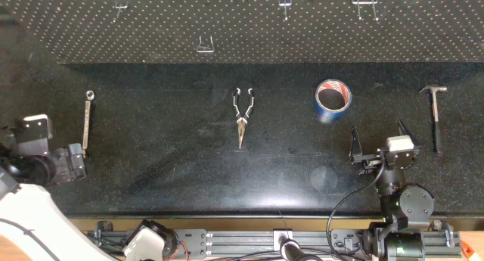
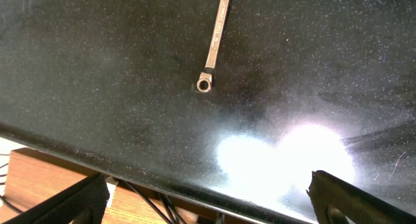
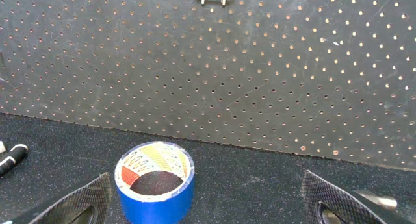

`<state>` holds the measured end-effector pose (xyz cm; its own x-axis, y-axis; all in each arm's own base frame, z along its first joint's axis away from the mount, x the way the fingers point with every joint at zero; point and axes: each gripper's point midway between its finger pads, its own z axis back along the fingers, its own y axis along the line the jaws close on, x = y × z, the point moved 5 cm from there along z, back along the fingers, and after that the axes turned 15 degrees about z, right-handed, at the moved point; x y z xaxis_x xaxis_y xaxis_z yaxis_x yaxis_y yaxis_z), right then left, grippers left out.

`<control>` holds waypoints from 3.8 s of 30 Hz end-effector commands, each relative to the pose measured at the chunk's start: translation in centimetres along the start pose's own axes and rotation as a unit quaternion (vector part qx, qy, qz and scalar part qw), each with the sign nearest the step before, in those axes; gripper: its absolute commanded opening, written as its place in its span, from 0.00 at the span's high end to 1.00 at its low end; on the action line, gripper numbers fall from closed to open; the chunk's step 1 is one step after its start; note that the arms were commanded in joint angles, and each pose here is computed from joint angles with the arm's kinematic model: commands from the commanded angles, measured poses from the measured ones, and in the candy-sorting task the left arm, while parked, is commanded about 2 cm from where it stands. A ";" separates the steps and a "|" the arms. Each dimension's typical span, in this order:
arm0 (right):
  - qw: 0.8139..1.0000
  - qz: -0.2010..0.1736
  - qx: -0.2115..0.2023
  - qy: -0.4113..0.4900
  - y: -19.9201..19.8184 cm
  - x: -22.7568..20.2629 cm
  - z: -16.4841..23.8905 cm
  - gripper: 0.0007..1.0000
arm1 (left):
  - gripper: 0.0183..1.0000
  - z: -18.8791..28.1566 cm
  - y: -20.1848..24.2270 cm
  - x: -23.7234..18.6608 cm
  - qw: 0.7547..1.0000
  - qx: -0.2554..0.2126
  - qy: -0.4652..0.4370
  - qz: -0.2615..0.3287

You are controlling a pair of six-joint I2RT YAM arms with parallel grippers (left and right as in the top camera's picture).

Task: Place Tools Onto Pegboard

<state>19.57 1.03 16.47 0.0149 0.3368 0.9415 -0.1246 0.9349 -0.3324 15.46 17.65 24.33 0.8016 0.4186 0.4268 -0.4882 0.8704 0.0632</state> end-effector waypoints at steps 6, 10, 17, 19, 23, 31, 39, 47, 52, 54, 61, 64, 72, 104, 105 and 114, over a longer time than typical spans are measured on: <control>1.000 0.005 0.002 -0.001 0.1 -0.1 0.0 0.06 | 0.01 -3.3 1.2 2.0 0.999 -0.042 0.007 -0.009; 1.000 0.005 0.002 -0.001 0.1 -0.1 0.0 0.06 | 0.00 -6.8 2.1 3.5 0.998 -0.058 0.010 -0.018; 1.000 0.005 0.002 -0.001 0.1 -0.1 0.0 0.06 | 0.01 -13.4 2.2 4.2 0.990 -0.120 0.030 -0.064; 1.000 0.005 0.002 -0.001 0.1 -0.1 0.0 0.06 | 0.01 -14.6 1.8 4.5 0.989 -0.127 0.030 -0.072; 1.000 0.005 0.002 -0.001 0.1 -0.1 0.0 0.06 | 0.01 -17.5 -0.7 4.7 0.983 -0.152 0.059 -0.082; 1.000 0.005 0.002 -0.001 0.1 -0.1 0.0 0.06 | 0.00 -20.7 0.1 4.3 0.987 -0.111 0.088 -0.071; 1.000 0.005 0.002 -0.001 0.1 -0.1 0.0 0.06 | 0.00 -22.4 -1.2 3.7 0.983 -0.110 0.114 -0.092; 1.000 0.005 0.002 -0.001 0.1 -0.1 0.0 0.06 | 0.44 -22.5 -1.3 3.8 0.985 -0.098 0.118 -0.084; 1.000 0.005 0.002 -0.001 0.1 -0.1 0.0 0.06 | 0.68 -22.5 -1.4 3.6 0.986 -0.096 0.125 -0.057; 1.000 0.005 0.002 -0.001 0.1 -0.1 0.0 0.06 | 0.79 -22.4 -1.4 3.6 0.986 -0.097 0.127 -0.056; 1.000 0.005 0.002 -0.001 0.1 -0.1 0.0 0.06 | 0.94 -22.3 -1.5 3.2 0.985 -0.097 0.140 -0.032; 1.000 0.005 0.002 -0.001 0.1 -0.1 0.0 0.06 | 0.99 -22.2 -1.6 3.0 0.984 -0.099 0.145 -0.032; 1.000 0.005 0.002 -0.001 0.1 -0.1 0.0 0.06 | 0.99 -22.0 -1.3 4.0 0.988 -0.091 0.120 -0.035; 1.000 0.005 0.002 0.000 0.1 -0.1 0.0 0.06 | 0.99 -7.6 -15.4 5.4 0.938 -0.204 -0.239 -0.149; 1.000 0.005 0.002 0.000 0.1 -0.1 0.0 0.06 | 0.99 -6.6 -16.1 5.5 0.931 -0.209 -0.253 -0.159; 1.000 0.005 0.002 0.000 0.1 -0.1 0.0 0.06 | 0.99 -0.2 -15.5 6.0 0.902 -0.205 -0.352 -0.143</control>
<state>19.57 1.03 16.47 0.0144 0.3368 0.9415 -0.1249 0.9348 -0.3325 27.48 6.66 25.91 0.3848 -0.0076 0.9230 -0.0106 0.9999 0.0127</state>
